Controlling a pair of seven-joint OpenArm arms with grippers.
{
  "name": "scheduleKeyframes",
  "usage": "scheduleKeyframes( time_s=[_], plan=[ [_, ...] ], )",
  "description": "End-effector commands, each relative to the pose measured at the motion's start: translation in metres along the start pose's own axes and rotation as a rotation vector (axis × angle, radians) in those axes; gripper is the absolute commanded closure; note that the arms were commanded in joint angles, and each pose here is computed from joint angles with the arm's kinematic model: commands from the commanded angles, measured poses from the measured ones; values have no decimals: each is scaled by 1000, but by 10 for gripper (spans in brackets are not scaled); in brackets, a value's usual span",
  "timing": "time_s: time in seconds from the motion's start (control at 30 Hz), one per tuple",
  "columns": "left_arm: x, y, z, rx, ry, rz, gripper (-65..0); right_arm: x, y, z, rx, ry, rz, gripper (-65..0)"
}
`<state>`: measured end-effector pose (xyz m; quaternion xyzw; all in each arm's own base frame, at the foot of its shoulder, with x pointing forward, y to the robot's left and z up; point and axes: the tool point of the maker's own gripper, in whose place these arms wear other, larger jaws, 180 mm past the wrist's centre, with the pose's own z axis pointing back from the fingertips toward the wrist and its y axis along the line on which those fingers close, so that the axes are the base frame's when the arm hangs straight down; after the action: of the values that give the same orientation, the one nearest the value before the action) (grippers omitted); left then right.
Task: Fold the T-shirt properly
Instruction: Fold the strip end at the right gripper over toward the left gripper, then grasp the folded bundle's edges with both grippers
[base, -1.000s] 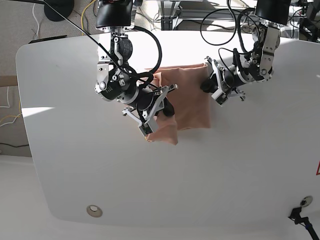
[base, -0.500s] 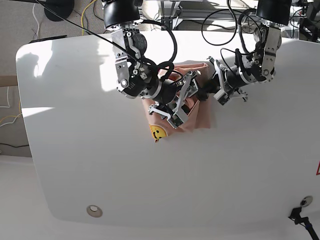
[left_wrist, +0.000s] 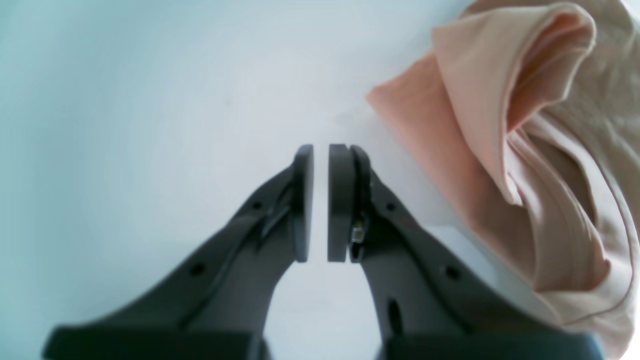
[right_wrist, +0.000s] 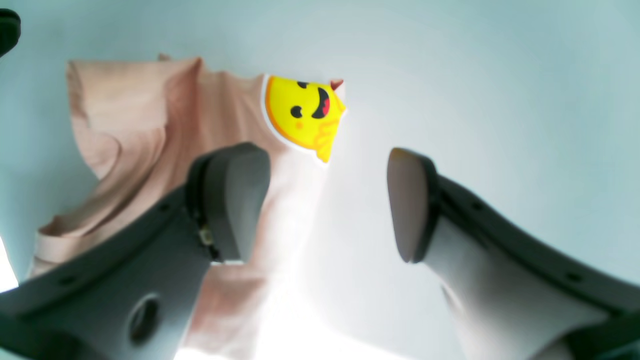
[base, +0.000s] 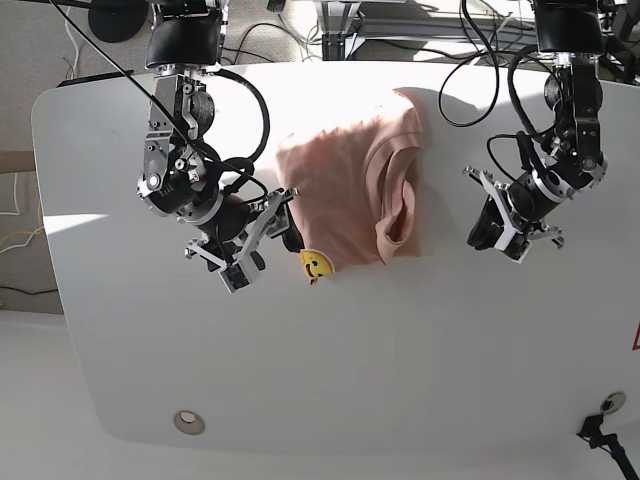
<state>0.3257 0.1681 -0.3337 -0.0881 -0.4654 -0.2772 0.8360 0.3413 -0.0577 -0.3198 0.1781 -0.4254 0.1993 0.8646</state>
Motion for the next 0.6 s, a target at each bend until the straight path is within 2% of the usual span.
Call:
scheduleKeyframes(
  time_s=[0.0, 0.07, 0.17, 0.27, 0.4, 0.57],
  plan=[
    [18, 6, 4, 8, -54, -20, -39, 13, 0, 3, -2, -42, 12, -388],
    [29, 1, 6, 6, -84, -35, -39, 16, 6, 1, 13, -54, -1, -388],
    [65, -17, 14, -1, -186, -65, -41, 24, 20, -6, 43, -79, -29, -388],
    [74, -42, 18, -35, -222, -71, -49, 27, 32, -22, 85, -75, -77, -388],
    [66, -82, 11, -139, -201, -75, -63, 27, 40, -40, 124, -82, -126, -388],
    [53, -107, 8, -203, -171, -65, -63, 20, 43, -59, 154, -73, -180, -382]
  ],
)
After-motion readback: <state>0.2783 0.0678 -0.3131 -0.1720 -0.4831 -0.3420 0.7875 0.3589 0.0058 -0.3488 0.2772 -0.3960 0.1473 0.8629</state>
